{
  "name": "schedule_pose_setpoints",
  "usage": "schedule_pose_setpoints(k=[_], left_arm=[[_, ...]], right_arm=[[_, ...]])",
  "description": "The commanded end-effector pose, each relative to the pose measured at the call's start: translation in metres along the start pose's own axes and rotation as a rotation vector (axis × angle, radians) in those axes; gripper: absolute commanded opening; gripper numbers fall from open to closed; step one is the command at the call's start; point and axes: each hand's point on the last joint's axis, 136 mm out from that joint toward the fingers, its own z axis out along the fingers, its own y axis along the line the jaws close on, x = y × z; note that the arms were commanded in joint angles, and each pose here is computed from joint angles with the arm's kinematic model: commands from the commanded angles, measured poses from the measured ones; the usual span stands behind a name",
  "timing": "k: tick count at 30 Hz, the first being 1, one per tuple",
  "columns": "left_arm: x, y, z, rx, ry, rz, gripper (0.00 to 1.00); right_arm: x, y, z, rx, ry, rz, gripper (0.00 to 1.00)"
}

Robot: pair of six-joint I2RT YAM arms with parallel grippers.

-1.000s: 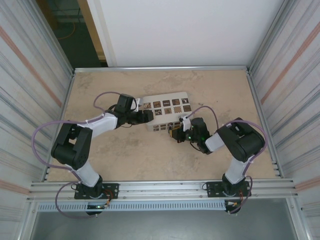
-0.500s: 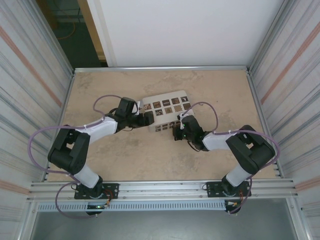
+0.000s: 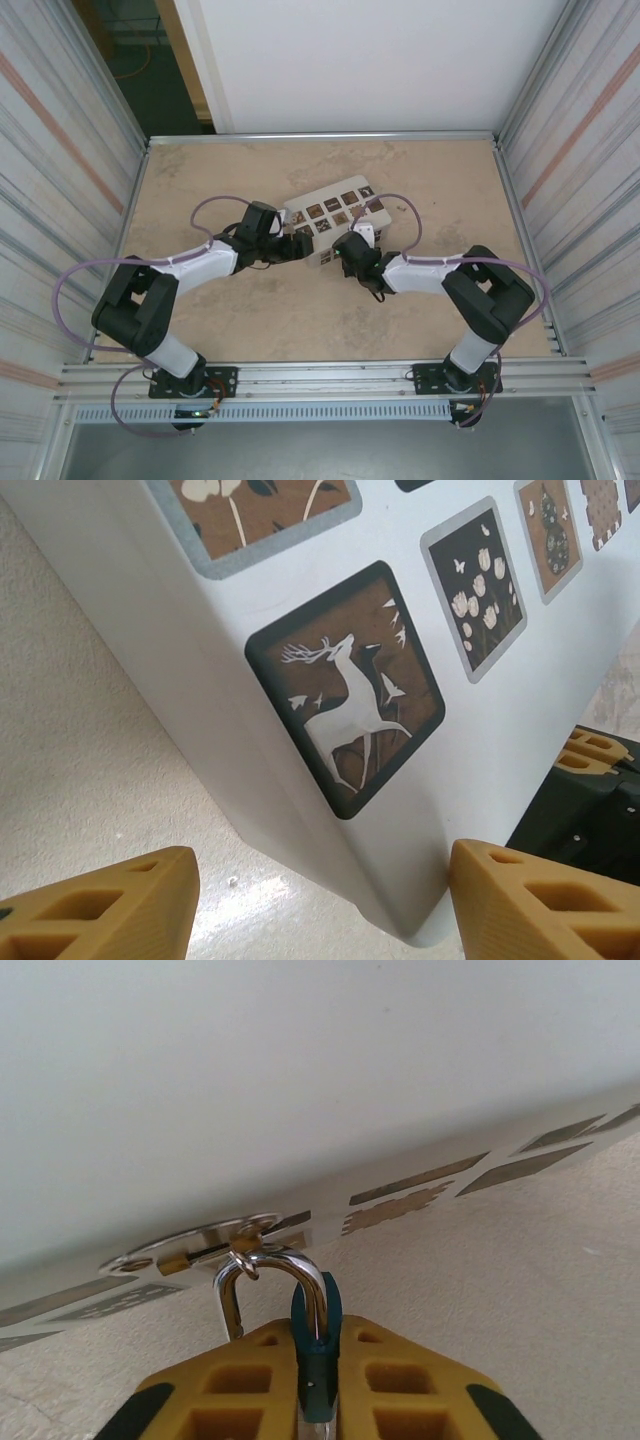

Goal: Unlock the padlock with the key

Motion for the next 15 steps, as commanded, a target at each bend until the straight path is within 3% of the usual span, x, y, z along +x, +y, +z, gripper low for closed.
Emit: schedule_pose_setpoints(k=[1,6,15], left_arm=[[0.010,0.013,-0.002,-0.046,0.019,-0.023,0.66],[0.009,0.013,-0.004,-0.052,0.012,-0.018,0.66],[0.006,0.012,-0.007,-0.052,0.004,-0.016,0.67]], right_arm=[[0.026,-0.018,0.001,0.116,0.076,-0.080,0.26],[0.038,-0.004,-0.011,0.046,0.095,-0.111,0.40],[0.035,-0.003,-0.062,-0.109,0.059,-0.152,0.78]])
